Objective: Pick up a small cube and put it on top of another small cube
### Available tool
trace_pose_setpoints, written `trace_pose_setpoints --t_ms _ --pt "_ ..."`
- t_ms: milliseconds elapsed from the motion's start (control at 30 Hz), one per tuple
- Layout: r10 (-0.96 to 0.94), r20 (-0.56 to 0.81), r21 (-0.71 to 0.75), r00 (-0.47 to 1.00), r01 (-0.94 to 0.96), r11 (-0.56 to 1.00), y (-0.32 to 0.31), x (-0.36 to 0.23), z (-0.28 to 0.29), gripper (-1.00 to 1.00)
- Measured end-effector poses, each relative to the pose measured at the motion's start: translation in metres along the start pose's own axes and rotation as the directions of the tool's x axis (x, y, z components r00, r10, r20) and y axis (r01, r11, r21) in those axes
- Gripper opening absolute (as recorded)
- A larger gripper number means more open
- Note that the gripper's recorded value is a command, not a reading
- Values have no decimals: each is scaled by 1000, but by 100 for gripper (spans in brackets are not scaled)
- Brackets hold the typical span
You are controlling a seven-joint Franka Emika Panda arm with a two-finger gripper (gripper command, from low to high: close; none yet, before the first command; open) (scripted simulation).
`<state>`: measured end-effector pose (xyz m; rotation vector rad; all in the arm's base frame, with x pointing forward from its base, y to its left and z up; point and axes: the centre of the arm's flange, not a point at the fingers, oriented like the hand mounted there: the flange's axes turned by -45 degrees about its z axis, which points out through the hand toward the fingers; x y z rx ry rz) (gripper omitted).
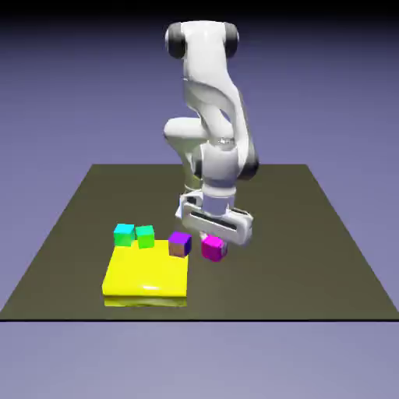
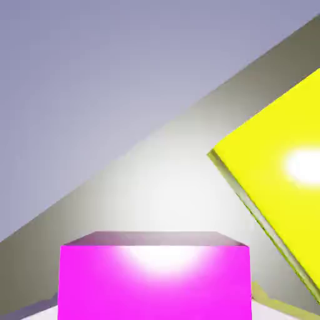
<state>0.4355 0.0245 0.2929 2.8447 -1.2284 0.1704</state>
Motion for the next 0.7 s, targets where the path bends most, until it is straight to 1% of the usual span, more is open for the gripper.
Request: trace_pose_setpoints --t_ms 167,267,367,400,600,633,700 --pt "307 -13 -42 952 -308 951 50 -2 -21 -100" --pt "482 -30 -63 876 -483 873 80 -6 -29 -100" --pt "639 -53 -80 767 -641 763 110 -12 -34 -100" --pt "639 -53 -80 767 -641 763 110 -12 -34 -100" --pt "639 -56 -81 767 -642 763 115 -14 32 -100" --pt "639 -53 -80 767 -641 763 115 -15 36 100" --pt "639 -53 -81 767 -641 763 115 -15 36 100"
